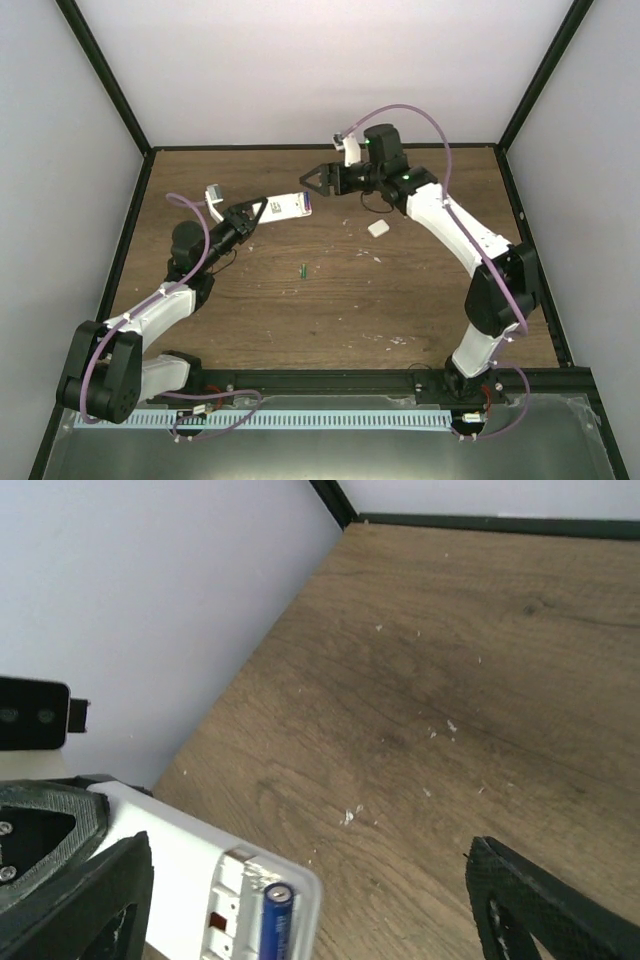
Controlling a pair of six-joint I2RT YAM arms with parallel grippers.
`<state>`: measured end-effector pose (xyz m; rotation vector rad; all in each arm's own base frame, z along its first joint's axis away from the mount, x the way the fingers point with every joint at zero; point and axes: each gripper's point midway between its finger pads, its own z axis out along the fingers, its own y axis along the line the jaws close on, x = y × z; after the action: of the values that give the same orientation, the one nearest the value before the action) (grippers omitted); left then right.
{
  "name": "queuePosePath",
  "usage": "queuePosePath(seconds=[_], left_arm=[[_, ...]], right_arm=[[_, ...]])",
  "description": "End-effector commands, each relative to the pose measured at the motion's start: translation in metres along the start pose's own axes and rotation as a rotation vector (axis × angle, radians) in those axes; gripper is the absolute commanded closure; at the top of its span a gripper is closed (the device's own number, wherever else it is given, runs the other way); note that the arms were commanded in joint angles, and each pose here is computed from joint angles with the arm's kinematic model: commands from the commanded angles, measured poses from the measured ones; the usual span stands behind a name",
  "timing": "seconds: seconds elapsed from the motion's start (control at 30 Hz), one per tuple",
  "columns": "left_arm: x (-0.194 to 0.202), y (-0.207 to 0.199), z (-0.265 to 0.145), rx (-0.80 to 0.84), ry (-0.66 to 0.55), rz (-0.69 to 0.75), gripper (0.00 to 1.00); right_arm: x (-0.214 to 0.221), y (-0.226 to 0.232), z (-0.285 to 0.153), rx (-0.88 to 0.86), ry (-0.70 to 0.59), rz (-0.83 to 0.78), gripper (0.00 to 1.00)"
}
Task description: Load the batteries into the remote control
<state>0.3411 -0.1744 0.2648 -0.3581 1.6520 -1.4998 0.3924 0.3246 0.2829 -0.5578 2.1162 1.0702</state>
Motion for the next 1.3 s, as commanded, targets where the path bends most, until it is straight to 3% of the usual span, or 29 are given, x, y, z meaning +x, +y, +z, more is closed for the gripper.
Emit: queuePosePath(seconds=[0.0, 0.37, 0.57, 0.9, 1.27], left_arm=[[-0.005, -0.028, -0.004, 0.097, -0.01, 0.021, 1.0], [-0.002, -0.04, -0.007, 0.152, 0.008, -0.014, 1.0], [-0.001, -0.04, -0.01, 0.169, 0.002, -0.033, 1.0], [-0.002, -0.043, -0.01, 0.171, -0.002, -0.022, 1.0], [-0.002, -0.041, -0.009, 0.161, -0.001, -0.019, 1.0]], right_arm=[[-0.039, 0.028, -0.036, -0.135, -0.088, 0.016, 0.22], [-0.031, 0.036, -0.051, -0.34, -0.026, 0.198, 0.22], [-0.022, 0.009, -0.045, -0.196, -0.032, 0.233, 0.34], [0.001, -0.029, -0.035, -0.007, 0.027, 0.232, 0.34], [0.013, -0.023, -0.021, -0.031, 0.076, 0.221, 0.34]])
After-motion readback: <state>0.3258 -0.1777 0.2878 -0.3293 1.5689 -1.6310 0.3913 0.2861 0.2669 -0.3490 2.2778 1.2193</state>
